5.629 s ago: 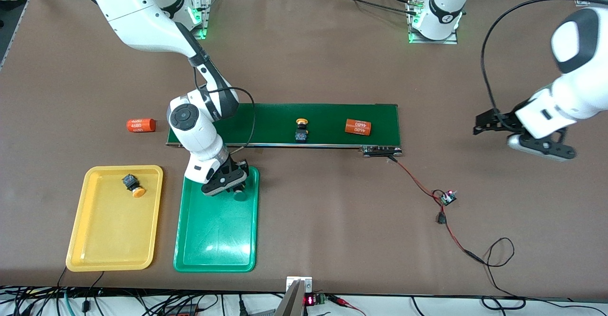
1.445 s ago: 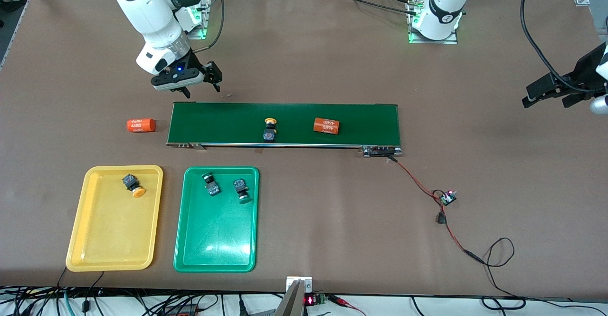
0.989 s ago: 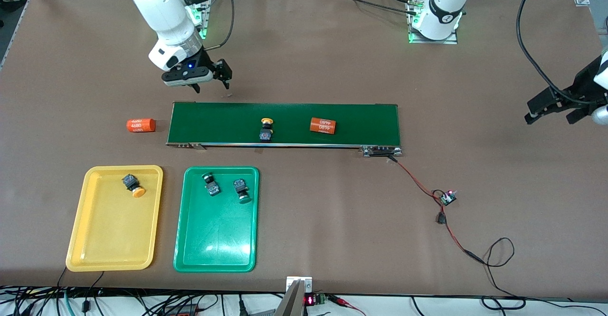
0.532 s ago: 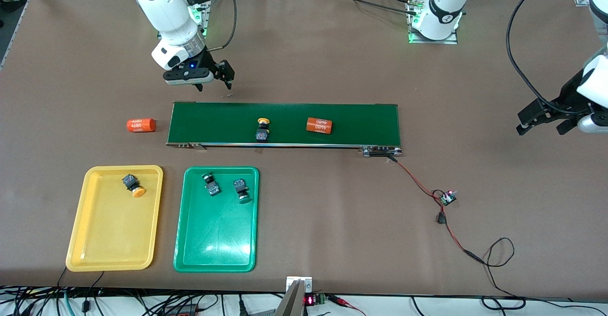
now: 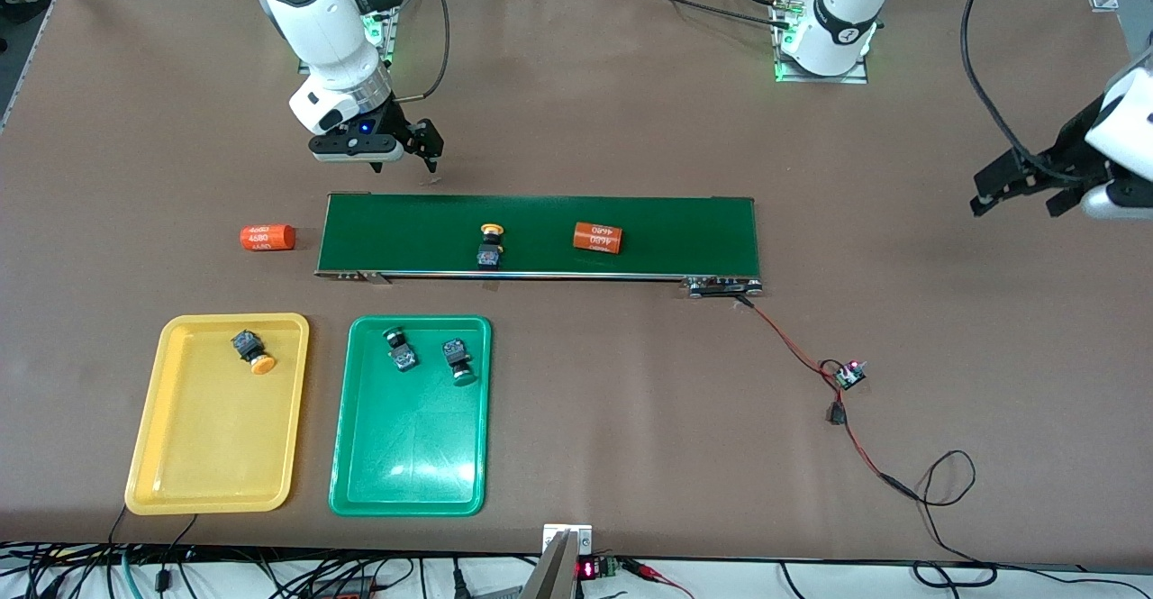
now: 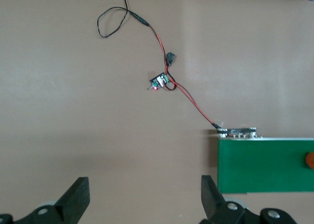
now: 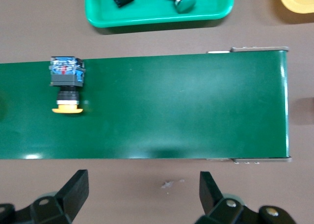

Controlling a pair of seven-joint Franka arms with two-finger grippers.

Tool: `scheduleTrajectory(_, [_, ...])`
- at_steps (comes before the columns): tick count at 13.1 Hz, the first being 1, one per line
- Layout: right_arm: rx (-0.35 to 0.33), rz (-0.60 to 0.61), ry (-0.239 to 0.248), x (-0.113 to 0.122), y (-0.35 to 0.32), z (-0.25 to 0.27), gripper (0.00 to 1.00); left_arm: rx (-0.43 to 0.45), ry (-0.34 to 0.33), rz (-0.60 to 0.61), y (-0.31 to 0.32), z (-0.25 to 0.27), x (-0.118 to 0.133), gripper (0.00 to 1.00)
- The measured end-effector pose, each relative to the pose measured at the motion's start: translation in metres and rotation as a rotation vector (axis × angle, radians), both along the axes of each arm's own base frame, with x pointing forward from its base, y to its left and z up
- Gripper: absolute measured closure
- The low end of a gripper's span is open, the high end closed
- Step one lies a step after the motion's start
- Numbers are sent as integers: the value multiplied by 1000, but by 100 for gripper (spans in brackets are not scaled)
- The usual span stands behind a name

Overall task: Sort buttons by color to trays
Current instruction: 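Lower the right gripper onto the yellow-capped button and grasp it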

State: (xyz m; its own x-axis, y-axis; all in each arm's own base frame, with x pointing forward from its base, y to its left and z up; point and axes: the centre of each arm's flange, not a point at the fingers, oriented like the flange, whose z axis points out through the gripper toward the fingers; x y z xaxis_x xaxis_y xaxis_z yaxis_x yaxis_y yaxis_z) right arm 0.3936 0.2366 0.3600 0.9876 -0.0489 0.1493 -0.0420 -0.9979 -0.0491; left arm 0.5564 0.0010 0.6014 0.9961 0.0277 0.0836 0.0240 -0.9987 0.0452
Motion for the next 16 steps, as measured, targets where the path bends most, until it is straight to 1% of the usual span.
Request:
scheduleTrajectory(2, [-28,-22,-6,0,0,-4,0,0,32,-5,-1,17,-7,0])
scheduleTrajectory(5, [-31,-31,-1,1,1,-7,0,-1,120,-8,-1,20,-6,0])
scheduleTrajectory(6, [-28,-39,2,2,2,-8,0,-1,133,-9,-1,18,-3,0])
scheduleTrajectory(9, [-20,-44,2,15,14,-9,0,-1,134,-12,-2,18,-1,0])
scheduleTrajectory(11, [-9,-50,8,27,21,-11,0,0,120,-21,-7,19,-3,0])
scheduleTrajectory(15, [-37,-67,0,52,40,-29,0,0,110,-28,-11,17,-11,0])
scheduleTrajectory(16, [-36,-66,6,58,46,-35,0,0,111,-27,-11,16,-11,0])
